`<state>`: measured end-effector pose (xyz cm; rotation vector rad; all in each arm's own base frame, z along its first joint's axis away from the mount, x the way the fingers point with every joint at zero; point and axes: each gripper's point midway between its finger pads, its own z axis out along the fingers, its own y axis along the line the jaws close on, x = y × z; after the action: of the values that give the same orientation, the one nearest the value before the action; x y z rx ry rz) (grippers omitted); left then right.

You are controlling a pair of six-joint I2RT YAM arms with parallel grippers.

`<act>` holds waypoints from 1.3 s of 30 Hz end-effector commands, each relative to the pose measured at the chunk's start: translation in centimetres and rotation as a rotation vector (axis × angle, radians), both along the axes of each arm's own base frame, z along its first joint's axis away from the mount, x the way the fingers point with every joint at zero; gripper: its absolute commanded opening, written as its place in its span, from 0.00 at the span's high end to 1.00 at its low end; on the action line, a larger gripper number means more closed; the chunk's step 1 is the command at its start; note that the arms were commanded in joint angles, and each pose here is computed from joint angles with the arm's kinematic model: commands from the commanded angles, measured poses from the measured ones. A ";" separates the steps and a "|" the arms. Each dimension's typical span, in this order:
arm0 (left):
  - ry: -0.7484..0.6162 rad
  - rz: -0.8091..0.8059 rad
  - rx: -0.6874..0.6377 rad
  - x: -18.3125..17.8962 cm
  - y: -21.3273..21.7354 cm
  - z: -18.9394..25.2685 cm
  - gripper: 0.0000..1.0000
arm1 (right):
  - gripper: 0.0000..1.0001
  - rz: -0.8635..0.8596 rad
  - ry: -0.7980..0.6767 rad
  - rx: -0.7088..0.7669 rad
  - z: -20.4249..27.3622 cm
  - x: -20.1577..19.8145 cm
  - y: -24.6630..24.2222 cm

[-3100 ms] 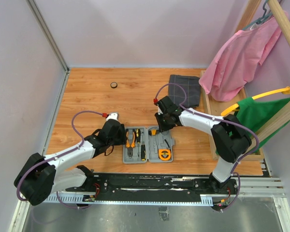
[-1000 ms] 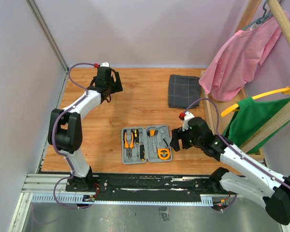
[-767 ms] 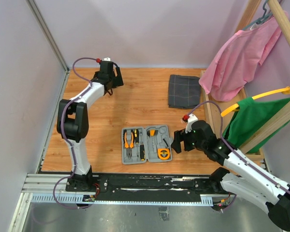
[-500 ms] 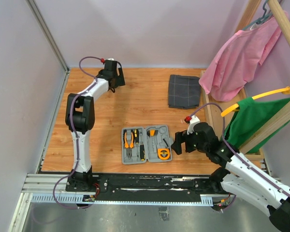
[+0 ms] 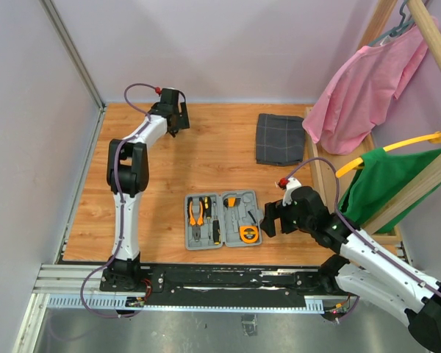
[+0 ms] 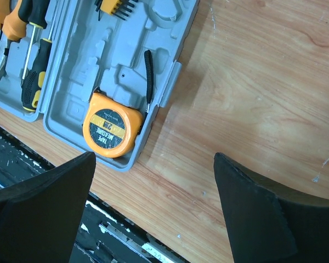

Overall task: Sort the tools into containers
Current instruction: Pick up the engineering item from the center of the board.

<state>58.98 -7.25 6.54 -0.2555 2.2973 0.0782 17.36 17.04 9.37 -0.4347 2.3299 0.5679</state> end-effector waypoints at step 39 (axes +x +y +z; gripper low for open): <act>-0.044 -0.059 -0.116 0.5 -1.0 0.7 0.60 | 0.09 -0.007 0.024 -0.044 -1.1 -0.3 -1.0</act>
<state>59.57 -7.16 3.42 -0.2430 2.3364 -0.0049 16.93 17.06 8.53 -0.4722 2.3671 0.5631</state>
